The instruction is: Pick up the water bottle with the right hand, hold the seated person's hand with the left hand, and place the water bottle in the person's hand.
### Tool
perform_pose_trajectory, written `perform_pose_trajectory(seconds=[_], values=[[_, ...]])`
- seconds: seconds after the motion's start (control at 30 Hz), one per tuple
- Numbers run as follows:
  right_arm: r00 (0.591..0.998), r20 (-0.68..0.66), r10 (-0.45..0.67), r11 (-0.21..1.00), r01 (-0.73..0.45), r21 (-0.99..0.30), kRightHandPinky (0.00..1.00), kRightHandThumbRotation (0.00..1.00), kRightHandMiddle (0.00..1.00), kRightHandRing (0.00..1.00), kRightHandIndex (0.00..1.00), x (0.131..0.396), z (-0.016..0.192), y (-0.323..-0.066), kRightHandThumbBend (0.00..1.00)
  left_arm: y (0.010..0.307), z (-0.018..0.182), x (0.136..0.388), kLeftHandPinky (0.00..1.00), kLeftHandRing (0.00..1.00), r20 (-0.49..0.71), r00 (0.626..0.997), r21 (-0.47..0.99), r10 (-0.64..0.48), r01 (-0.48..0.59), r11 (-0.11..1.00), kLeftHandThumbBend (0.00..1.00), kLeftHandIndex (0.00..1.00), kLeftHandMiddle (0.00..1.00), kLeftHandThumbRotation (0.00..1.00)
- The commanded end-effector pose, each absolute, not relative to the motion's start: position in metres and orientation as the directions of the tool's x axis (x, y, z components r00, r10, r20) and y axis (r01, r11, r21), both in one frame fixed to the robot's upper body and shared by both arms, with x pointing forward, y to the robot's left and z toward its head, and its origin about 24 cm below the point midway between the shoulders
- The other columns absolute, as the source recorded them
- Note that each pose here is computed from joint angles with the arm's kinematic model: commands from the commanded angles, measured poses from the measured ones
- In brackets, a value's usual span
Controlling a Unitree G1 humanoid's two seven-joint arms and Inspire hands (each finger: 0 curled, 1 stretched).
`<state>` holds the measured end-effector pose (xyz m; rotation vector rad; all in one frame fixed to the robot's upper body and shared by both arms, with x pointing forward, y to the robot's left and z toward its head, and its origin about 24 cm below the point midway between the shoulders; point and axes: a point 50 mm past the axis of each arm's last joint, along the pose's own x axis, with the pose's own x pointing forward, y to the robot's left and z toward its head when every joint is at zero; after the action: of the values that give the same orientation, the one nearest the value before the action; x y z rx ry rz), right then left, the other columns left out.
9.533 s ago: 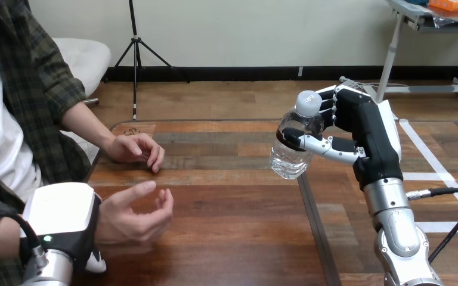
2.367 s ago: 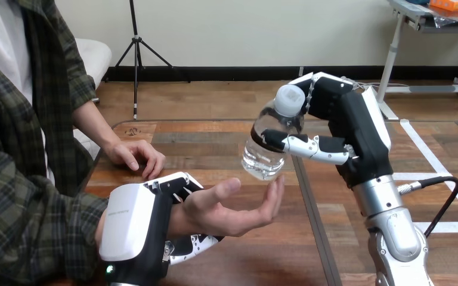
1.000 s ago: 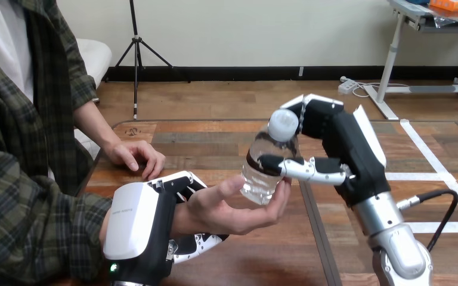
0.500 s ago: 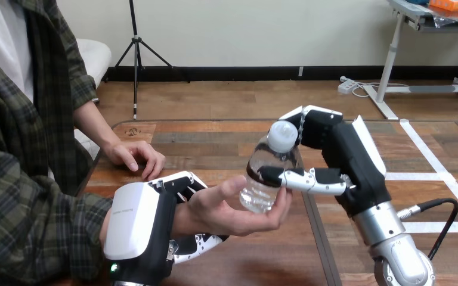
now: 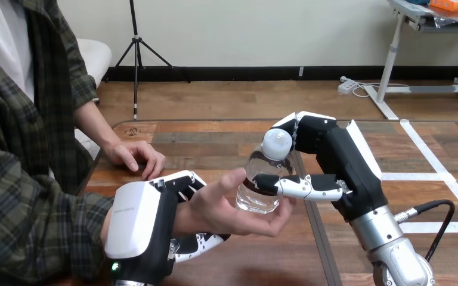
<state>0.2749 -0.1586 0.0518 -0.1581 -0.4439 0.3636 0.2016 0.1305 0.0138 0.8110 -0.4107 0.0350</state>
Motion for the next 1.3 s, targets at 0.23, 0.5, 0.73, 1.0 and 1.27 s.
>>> perform_pose_trajectory(seconds=[0.23, 0.5, 0.73, 1.0, 1.27], values=[[0.781, 0.495, 0.381, 0.924, -0.316, -0.214, 0.33, 0.0, 0.43, 0.37, 0.46, 0.278, 0.079, -0.153, 0.73, 0.108, 0.042, 0.218, 0.24, 0.3, 0.499, 0.855, 0.617, -0.142, -0.235, 0.751, 0.8, 0.4, 0.36, 0.0], [0.77, 0.499, 0.397, 0.918, -0.331, -0.219, 0.34, 0.0, 0.43, 0.37, 0.46, 0.274, 0.081, -0.153, 0.73, 0.106, 0.043, 0.219, 0.23, 0.29, 0.502, 0.853, 0.609, -0.139, -0.235, 0.758, 0.79, 0.4, 0.36, 0.0], [0.76, 0.502, 0.413, 0.911, -0.35, -0.22, 0.35, 0.0, 0.43, 0.37, 0.46, 0.272, 0.082, -0.152, 0.73, 0.106, 0.042, 0.219, 0.23, 0.29, 0.5, 0.855, 0.607, -0.137, -0.234, 0.759, 0.79, 0.4, 0.36, 0.0], [0.746, 0.512, 0.426, 0.905, -0.361, -0.228, 0.35, 0.0, 0.43, 0.37, 0.46, 0.271, 0.084, -0.152, 0.72, 0.106, 0.042, 0.219, 0.24, 0.3, 0.499, 0.856, 0.611, -0.136, -0.236, 0.756, 0.79, 0.4, 0.36, 0.0], [0.742, 0.514, 0.43, 0.903, -0.359, -0.237, 0.36, 0.0, 0.42, 0.38, 0.46, 0.27, 0.086, -0.151, 0.72, 0.107, 0.042, 0.219, 0.24, 0.3, 0.498, 0.857, 0.613, -0.135, -0.237, 0.754, 0.79, 0.4, 0.37, 0.0]])
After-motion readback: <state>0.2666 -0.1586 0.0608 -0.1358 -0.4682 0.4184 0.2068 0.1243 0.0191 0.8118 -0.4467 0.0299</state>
